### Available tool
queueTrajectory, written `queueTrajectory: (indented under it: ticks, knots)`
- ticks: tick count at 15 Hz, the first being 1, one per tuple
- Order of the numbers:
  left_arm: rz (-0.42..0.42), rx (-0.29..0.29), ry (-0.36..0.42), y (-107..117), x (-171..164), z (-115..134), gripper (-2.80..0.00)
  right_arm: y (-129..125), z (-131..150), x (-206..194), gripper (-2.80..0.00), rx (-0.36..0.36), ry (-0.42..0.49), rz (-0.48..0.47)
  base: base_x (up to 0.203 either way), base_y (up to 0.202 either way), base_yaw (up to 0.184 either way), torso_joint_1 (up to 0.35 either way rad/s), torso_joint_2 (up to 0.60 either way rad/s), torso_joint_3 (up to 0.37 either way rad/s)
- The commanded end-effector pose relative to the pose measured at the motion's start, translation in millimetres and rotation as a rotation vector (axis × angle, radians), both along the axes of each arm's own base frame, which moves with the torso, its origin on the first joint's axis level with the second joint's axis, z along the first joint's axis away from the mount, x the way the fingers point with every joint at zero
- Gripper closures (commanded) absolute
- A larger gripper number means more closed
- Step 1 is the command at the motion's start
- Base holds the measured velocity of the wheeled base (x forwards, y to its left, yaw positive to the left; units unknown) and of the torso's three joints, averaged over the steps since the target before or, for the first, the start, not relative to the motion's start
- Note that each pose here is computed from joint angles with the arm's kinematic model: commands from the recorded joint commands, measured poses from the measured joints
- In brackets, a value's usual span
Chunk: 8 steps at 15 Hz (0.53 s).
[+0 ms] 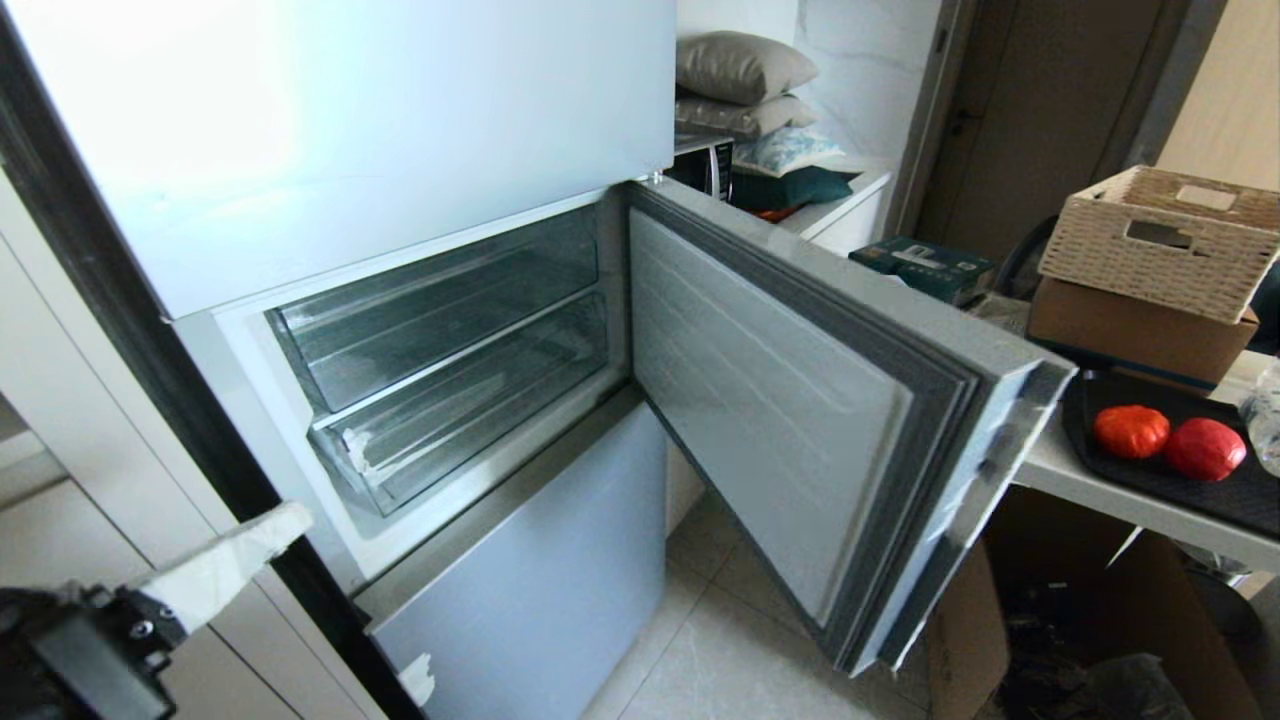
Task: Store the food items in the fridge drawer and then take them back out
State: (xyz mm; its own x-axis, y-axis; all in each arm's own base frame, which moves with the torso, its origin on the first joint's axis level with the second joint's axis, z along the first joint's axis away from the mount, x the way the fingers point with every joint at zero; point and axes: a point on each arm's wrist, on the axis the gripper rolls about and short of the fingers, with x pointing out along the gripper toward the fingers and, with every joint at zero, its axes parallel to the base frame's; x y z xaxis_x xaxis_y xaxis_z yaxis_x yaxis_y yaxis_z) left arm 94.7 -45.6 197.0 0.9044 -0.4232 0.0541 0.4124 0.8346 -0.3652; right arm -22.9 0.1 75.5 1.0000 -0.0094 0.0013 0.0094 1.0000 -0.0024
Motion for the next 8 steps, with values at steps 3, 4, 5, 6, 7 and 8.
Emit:
queueTrajectory:
  ticks: [3,4,5,6,7,8]
  knots:
    - [0.227,0.335,-0.193,19.5,-29.5,8.4,0.0,0.0,0.0,0.1,0.0,-0.001,0.001,0.0,0.0,0.0,0.0,0.0,0.0,0.0]
    - [0.298,0.368,-0.156,25.9,-38.1,5.9,0.0,0.0,0.0,0.1,0.0,-0.001,0.001,0.0,0.0,0.0,0.0,0.0,0.0,0.0]
    - [0.361,0.387,-0.132,32.0,-45.5,3.4,0.0,0.0,0.0,0.1,0.0,-0.001,0.001,0.0,0.0,0.0,0.0,0.0,0.0,0.0]
    - [0.445,0.396,-0.117,38.9,-53.5,-0.8,0.0,0.0,0.0,0.1,0.0,-0.001,0.001,0.0,0.0,0.0,0.0,0.0,0.0,0.0]
    - [0.513,0.401,-0.109,43.4,-60.2,-6.1,0.0,0.0,0.0,0.1,0.0,-0.001,0.001,0.0,0.0,0.0,0.0,0.0,0.0,0.0]
    - [0.588,0.404,-0.1,46.8,-64.4,-9.2,0.0,0.0,0.0,0.1,0.0,-0.001,0.001,0.0,0.0,0.0,0.0,0.0,0.0,0.0]
